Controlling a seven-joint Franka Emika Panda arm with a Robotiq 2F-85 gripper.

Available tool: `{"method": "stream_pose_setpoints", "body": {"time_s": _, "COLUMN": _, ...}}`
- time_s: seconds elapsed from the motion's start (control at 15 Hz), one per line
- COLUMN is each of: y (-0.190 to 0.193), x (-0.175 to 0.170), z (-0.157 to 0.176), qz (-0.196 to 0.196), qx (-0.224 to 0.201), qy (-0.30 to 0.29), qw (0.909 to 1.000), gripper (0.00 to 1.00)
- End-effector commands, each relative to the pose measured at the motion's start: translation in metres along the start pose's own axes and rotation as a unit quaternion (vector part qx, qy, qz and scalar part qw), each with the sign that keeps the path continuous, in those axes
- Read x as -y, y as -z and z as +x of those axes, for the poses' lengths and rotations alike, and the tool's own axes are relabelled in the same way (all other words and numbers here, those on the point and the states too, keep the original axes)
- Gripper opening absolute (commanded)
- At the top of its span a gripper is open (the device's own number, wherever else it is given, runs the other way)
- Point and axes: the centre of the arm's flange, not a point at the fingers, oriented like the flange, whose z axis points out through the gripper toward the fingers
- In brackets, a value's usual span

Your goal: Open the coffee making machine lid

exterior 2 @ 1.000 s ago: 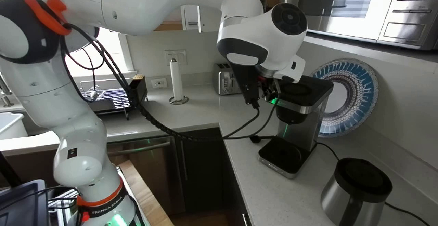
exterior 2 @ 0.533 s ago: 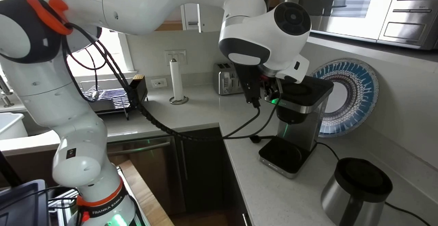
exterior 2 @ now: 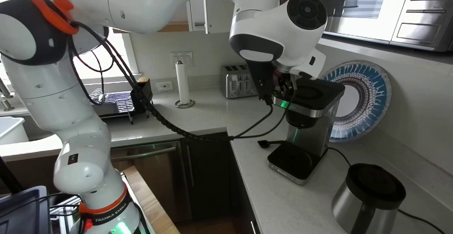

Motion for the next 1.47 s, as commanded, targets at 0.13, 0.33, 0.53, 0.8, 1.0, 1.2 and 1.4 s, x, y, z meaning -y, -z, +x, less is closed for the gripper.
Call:
{"method": "stream_pose_setpoints", "body": {"time_s": 0.13, "y": 0.010, "x": -0.007, "z": 0.001, "qz": -0.055, "qx": 0.029, "qy": -0.071, "qw": 0.9956, "gripper": 1.00}}
{"method": "stream_pose_setpoints", "body": {"time_s": 0.33, "y": 0.017, "x": -0.019, "z": 0.002, "qz": -0.073, "qx": 0.032, "qy": -0.104, "qw": 0.9914, "gripper": 1.00}}
{"method": "stream_pose_setpoints", "body": {"time_s": 0.53, "y": 0.014, "x": -0.034, "z": 0.006, "qz": -0.078, "qx": 0.025, "qy": -0.129, "qw": 0.9883, "gripper": 1.00}}
{"method": "stream_pose_setpoints", "body": {"time_s": 0.8, "y": 0.005, "x": -0.045, "z": 0.012, "qz": -0.050, "qx": 0.009, "qy": -0.133, "qw": 0.9898, "gripper": 1.00}}
{"method": "stream_pose_setpoints", "body": {"time_s": 1.0, "y": 0.002, "x": -0.049, "z": 0.017, "qz": -0.029, "qx": -0.006, "qy": -0.135, "qw": 0.9904, "gripper": 1.00}}
{"method": "stream_pose_setpoints", "body": {"time_s": 1.2, "y": 0.004, "x": -0.050, "z": 0.020, "qz": -0.015, "qx": -0.015, "qy": -0.136, "qw": 0.9904, "gripper": 1.00}}
{"method": "stream_pose_setpoints", "body": {"time_s": 1.4, "y": 0.009, "x": -0.051, "z": 0.020, "qz": -0.003, "qx": -0.018, "qy": -0.141, "qw": 0.9898, "gripper": 1.00}}
